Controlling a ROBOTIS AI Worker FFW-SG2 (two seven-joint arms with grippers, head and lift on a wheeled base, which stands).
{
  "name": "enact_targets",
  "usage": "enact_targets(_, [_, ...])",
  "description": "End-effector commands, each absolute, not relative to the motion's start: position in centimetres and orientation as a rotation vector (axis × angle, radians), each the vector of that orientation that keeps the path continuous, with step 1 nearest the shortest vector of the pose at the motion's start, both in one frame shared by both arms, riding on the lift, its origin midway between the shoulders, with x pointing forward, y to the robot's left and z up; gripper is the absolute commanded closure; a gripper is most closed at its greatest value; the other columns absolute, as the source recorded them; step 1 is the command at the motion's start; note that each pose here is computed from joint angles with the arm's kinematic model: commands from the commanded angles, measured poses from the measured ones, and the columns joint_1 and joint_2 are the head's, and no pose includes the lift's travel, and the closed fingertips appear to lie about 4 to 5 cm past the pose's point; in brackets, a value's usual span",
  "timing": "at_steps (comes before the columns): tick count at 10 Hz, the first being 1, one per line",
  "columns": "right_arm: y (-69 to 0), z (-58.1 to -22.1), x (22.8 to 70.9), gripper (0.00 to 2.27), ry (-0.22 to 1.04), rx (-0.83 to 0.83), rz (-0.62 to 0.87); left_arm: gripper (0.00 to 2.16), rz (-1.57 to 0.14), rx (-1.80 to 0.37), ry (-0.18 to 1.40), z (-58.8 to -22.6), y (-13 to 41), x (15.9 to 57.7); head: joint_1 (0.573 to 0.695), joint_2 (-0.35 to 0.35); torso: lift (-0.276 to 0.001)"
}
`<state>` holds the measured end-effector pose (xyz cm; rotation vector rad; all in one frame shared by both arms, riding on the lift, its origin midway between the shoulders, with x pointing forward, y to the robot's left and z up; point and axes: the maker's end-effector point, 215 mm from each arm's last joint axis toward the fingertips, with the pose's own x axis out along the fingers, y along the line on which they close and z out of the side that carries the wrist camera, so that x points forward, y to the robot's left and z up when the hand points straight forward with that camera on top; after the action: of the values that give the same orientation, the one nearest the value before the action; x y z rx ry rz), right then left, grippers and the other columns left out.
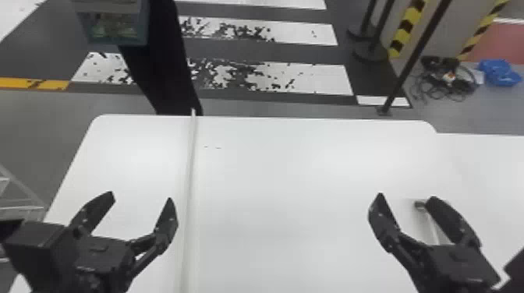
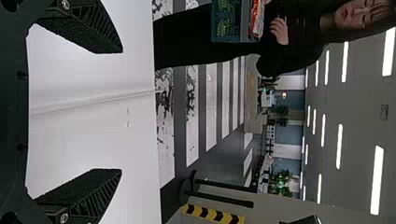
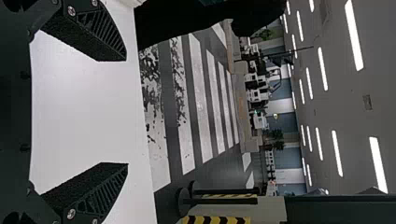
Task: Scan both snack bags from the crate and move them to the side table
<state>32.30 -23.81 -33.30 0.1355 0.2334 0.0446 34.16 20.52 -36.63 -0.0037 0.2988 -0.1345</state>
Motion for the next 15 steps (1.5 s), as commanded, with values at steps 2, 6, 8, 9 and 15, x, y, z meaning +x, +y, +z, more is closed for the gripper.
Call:
enact_targets(2, [-23.78, -33.05, 32.24, 0.12, 0.230, 0.136, 0.044, 0.08, -0.143, -0.029, 0.298, -36.38, 20.91, 34.13, 0.695, -0.055, -0.029])
enact_targets(6, [-23.76, -32.83, 32.13, 0.12, 0.229, 0.136, 0.043, 0.08, -0.159, -0.053, 0.299, -36.33, 20.93, 34.14, 0.695, -0.054, -0.029])
enact_targets(8, [-23.76, -32.83, 32.13, 0.12, 0.229, 0.136, 0.043, 0.08, -0.156, -0.052, 0.300, -36.36, 21.14, 34.12, 0.695, -0.050, -0.029])
enact_targets(9, [-23.75, -32.75, 32.15, 0.12, 0.227, 0.136, 0.043, 0.08, -0.155, -0.054, 0.297, -36.26, 21.15, 34.15, 0.695, -0.048, -0.029])
enact_targets(15, [-23.75, -32.75, 32.15, 0.12, 0.227, 0.136, 0.043, 0.08, -0.152, -0.058, 0.297, -36.31, 21.23, 34.15, 0.695, -0.045, -0.029])
